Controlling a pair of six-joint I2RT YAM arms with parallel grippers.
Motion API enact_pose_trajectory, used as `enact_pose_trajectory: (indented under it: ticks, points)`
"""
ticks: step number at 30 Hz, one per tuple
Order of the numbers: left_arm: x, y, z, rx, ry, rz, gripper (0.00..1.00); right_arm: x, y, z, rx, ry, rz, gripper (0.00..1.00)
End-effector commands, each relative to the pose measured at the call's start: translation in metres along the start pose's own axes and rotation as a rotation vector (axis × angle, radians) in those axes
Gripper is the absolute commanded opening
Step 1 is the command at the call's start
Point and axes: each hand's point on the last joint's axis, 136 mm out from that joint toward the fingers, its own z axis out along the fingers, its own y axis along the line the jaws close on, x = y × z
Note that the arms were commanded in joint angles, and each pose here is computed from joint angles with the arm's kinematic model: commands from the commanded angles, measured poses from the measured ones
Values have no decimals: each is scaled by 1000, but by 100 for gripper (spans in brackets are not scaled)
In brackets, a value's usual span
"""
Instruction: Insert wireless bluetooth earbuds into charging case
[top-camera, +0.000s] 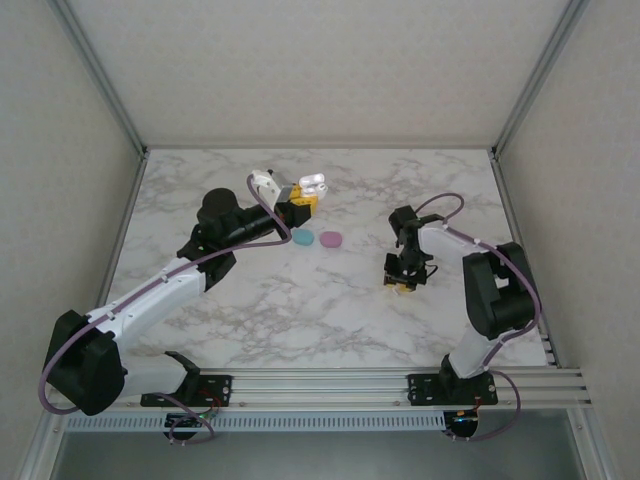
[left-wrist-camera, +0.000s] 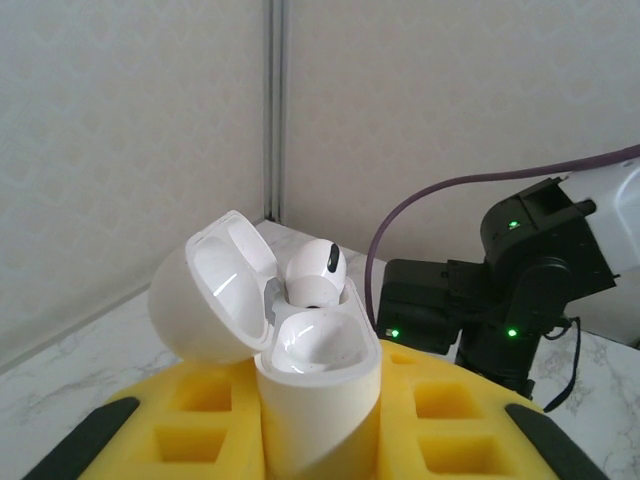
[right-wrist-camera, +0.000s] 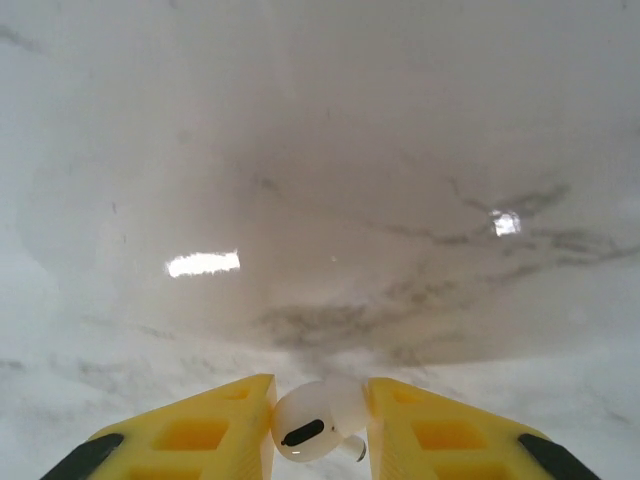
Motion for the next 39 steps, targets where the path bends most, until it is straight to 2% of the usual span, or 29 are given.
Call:
enact_pose_trajectory:
  ticks: [1, 8, 12, 20, 31, 39]
  points:
    - [-18, -3, -3, -8, -36, 21, 0, -6, 2, 3, 18, -1, 76, 29]
    - [-16, -3, -3, -13, -31, 23, 0, -6, -6, 1, 70, 5, 80, 35]
    - [-16, -2, -3, -15, -31, 23, 0, -9, -4, -3, 72, -3, 11, 40]
    - [-17, -2, -2, -14, -32, 21, 0, -7, 1, -1, 87, 31, -106, 42]
    - [-15, -1, -2, -15, -28, 15, 0, -3, -5, 5, 128, 57, -140, 41]
    - [-16, -2, -1, -14, -28, 16, 0, -6, 0, 8, 113, 58, -168, 35]
